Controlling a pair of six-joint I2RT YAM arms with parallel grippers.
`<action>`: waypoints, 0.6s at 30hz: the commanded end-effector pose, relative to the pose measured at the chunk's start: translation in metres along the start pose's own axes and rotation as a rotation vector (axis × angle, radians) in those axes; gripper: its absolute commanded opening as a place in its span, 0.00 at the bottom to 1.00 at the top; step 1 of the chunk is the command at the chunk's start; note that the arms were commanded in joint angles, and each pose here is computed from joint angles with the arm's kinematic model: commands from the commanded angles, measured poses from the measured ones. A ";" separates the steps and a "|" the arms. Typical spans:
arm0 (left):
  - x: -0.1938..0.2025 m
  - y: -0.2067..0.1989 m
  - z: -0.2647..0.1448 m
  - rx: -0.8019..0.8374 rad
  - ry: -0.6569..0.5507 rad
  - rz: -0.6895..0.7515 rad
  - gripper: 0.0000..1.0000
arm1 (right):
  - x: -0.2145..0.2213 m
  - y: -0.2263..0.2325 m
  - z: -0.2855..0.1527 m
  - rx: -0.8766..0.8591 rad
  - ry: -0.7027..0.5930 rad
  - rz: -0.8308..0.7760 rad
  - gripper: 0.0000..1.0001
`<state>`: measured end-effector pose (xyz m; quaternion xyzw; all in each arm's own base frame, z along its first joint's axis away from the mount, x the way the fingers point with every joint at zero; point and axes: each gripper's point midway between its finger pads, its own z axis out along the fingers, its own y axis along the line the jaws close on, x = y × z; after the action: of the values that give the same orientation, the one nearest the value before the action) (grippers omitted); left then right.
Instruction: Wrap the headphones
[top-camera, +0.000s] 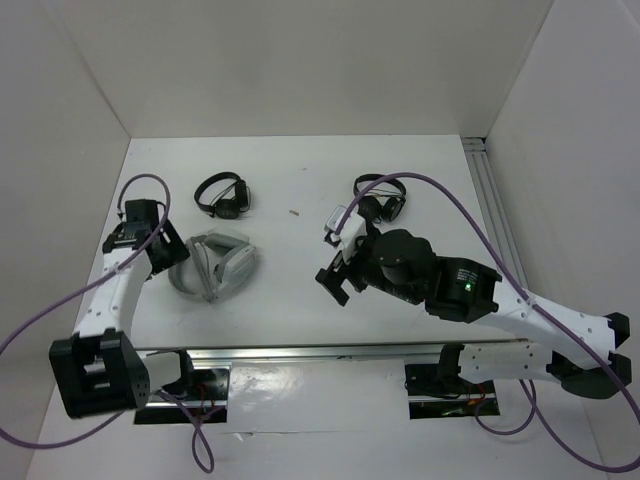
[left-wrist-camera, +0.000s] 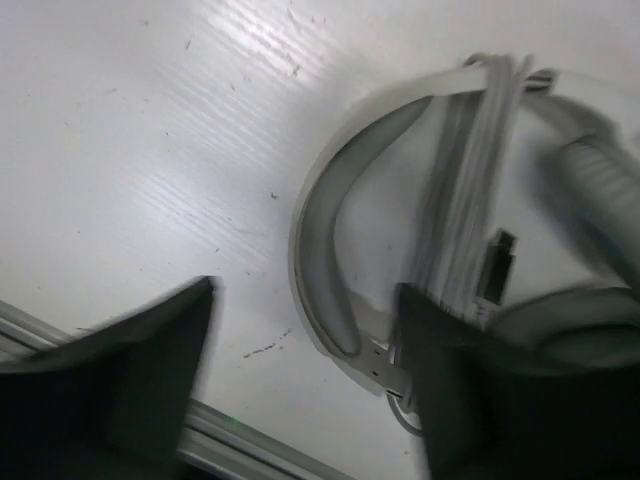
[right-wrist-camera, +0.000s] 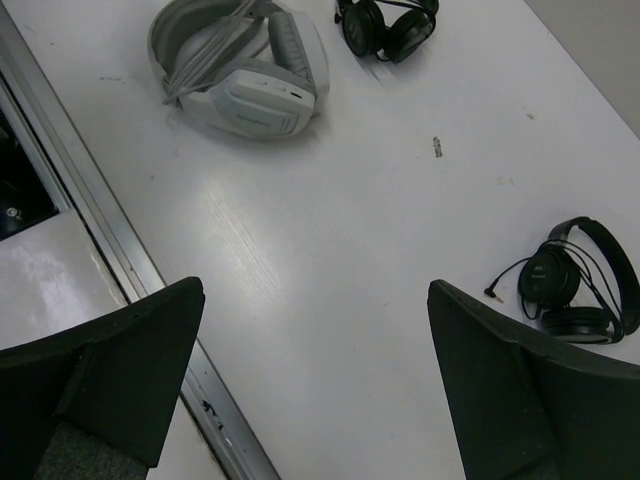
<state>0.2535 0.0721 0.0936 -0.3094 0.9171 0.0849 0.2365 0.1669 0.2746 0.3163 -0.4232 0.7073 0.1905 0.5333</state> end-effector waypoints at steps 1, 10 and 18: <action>-0.025 -0.004 -0.039 0.079 -0.161 -0.071 1.00 | -0.027 0.000 0.001 0.009 -0.101 0.073 1.00; -0.030 -0.044 -0.155 0.547 -0.367 -0.088 1.00 | 0.008 -0.039 0.008 0.364 -0.026 0.440 1.00; 0.002 -0.034 -0.249 0.747 -0.517 0.014 1.00 | 0.005 -0.016 -0.025 0.169 -0.081 0.514 1.00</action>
<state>0.1988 -0.0150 0.2932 -0.2048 0.7986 -0.1535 0.5448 0.1786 0.2562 0.3009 -0.2037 0.7953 0.2220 0.5260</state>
